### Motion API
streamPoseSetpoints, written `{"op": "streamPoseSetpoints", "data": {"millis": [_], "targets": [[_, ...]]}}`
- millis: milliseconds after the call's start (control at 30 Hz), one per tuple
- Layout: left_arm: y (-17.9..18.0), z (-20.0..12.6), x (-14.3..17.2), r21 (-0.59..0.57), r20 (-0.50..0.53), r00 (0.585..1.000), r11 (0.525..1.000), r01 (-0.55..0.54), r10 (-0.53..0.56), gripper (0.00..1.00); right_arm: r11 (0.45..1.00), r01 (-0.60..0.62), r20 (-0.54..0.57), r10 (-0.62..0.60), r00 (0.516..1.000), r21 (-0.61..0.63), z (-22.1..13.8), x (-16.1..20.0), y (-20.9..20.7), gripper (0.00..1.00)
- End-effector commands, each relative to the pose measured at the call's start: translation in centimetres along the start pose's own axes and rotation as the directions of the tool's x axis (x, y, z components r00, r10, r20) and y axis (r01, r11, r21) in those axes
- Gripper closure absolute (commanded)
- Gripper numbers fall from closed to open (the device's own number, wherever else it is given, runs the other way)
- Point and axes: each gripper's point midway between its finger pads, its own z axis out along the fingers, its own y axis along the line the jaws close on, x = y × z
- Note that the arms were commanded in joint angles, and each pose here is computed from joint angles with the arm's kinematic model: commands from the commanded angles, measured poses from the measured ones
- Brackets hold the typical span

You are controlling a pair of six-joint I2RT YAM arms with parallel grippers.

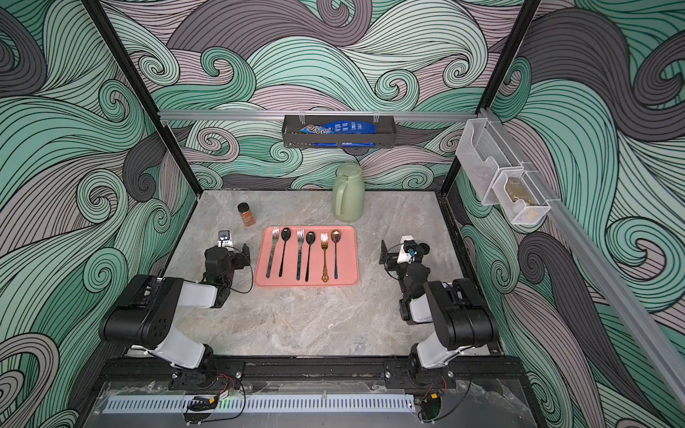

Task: Set the spoon and fork side by side
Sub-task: Reset both arms

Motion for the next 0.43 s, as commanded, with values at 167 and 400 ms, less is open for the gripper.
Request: {"op": "streamPoseSetpoints", "data": {"millis": [167,400], "targets": [[-0.24,0.24,-1.02,0.007,0.039,0.999,1.000,0.002,-0.002,0.01,1.000,0.012,0.007,-0.012,1.000,0.006,0.22,-0.21,0.02,0.01],[-0.26,0.23,-1.00,0.008,0.038,0.999,1.000,0.002,-0.003,0.01,1.000,0.009,0.003,-0.009,1.000,0.003,0.28,-0.13,0.00,0.01]]}}
